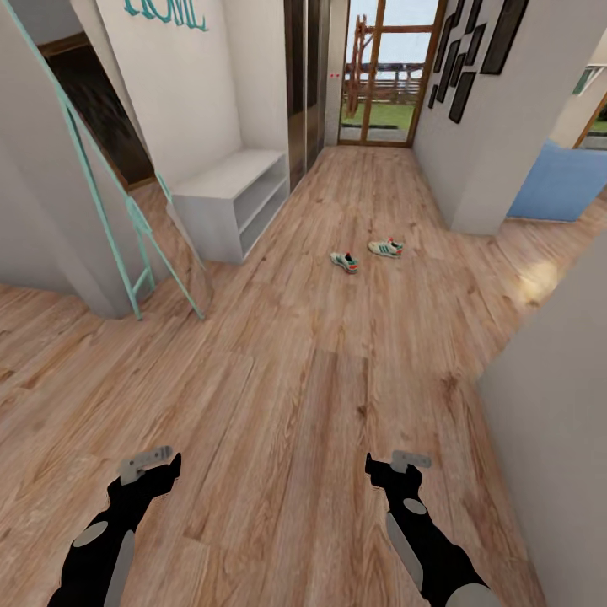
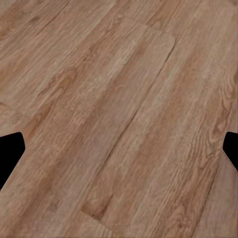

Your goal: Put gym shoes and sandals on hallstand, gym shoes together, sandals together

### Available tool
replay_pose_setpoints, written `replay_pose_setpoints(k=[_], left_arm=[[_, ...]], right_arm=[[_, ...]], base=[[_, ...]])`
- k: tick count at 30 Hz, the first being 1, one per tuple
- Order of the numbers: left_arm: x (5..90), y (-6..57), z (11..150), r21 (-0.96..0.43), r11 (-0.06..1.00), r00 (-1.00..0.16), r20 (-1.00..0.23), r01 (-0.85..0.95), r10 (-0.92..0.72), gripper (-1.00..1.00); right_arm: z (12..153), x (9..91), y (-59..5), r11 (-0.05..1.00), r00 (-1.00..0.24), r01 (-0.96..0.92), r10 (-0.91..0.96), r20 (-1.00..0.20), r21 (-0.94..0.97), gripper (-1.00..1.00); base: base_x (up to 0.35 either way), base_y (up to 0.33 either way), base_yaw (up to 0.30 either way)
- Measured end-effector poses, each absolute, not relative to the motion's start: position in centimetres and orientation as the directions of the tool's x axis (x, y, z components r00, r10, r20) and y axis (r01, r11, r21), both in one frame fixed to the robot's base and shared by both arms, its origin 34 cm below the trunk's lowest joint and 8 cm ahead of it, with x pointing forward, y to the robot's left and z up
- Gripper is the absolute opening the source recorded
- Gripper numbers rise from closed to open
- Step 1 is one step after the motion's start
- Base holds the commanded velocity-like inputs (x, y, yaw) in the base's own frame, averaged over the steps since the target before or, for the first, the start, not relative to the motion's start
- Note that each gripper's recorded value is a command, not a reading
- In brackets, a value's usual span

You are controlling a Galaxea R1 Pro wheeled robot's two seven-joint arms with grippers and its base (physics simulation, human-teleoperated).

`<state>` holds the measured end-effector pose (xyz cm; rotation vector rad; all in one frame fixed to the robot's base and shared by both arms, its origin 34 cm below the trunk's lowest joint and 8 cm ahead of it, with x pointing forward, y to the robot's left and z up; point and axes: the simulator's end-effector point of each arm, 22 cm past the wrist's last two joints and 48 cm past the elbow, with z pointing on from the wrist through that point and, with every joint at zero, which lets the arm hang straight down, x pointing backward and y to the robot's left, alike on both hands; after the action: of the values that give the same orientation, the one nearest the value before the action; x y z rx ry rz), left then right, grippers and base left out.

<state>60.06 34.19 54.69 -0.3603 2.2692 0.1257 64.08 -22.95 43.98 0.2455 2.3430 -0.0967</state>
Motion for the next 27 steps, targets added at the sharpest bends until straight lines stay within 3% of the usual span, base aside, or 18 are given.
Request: replay_pose_setpoints(k=[15, 27], left_arm=[[60.06, 34.20, 54.69, -0.026, 0.954, -0.627, -0.749, -0.298, -0.216, 1.00], [60.17, 34.20, 55.01, -0.028, 0.954, -0.622, -0.753, -0.298, -0.216, 1.00]], right_arm=[[44.00, 64.10, -22.94, 0.979, -0.689, 0.206, 0.148, -0.709, 0.004, 1.00], [44.36, 64.30, -22.94, 0.979, -0.684, 0.206, 0.148, -0.714, 0.006, 1.00]], base=[[0.336, 0.000, -0.008], [0.336, 0.000, -0.178]])
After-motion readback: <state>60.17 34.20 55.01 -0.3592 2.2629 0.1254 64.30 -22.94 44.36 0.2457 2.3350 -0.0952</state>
